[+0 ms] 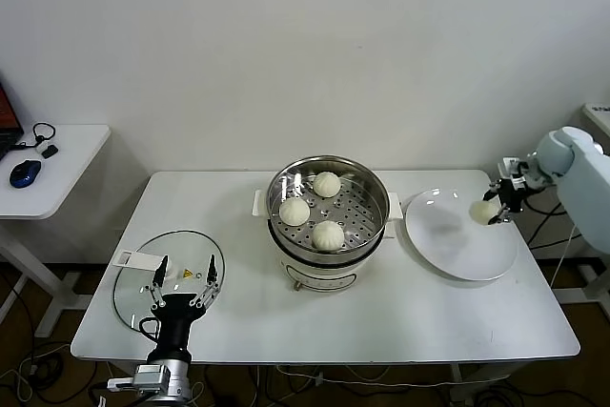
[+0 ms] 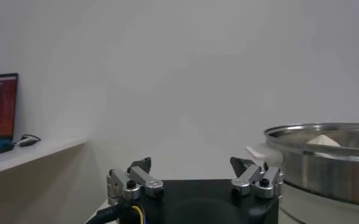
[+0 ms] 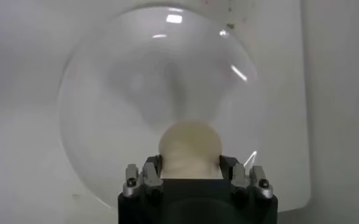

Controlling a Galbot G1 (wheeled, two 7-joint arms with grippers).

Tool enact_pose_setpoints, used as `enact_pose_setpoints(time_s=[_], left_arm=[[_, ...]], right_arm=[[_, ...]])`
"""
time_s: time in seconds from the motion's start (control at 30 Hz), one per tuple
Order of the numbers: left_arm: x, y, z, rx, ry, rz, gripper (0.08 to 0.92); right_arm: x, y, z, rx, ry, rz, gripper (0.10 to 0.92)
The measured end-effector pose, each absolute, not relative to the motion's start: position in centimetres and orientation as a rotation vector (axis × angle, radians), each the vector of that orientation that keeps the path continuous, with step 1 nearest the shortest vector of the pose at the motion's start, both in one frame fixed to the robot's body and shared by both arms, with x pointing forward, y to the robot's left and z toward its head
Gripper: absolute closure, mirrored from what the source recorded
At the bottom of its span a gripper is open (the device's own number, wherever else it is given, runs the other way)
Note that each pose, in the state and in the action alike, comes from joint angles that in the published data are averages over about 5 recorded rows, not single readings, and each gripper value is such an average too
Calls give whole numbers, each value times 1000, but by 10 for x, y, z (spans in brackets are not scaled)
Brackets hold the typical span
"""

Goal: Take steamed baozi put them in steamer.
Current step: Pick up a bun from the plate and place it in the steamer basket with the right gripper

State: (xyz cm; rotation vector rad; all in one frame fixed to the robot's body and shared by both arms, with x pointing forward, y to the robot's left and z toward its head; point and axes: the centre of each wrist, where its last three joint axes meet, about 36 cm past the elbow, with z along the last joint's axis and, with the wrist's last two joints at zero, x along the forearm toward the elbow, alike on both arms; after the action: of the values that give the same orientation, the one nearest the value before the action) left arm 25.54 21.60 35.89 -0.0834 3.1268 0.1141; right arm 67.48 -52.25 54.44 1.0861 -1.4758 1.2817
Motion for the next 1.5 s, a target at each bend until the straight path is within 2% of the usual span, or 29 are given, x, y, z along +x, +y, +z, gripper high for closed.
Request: enact_pose_setpoints(time_s=[0.33,0.93,1.13,1.5], left_arm=[[253,211,360,-69,3123,116,177],[255,202,369,-37,3100,108,177],[256,203,371,-39,3093,110,177],[257,205,373,-44,3084,115,177]], right_arm=[[680,-485,615,1170,-1527,1364,394],[690,-339,731,1398,-1564,1448,398],[688,-294,742,1455,-1523,1442,403],[688,-247,723,1495,-1431,1426,402]])
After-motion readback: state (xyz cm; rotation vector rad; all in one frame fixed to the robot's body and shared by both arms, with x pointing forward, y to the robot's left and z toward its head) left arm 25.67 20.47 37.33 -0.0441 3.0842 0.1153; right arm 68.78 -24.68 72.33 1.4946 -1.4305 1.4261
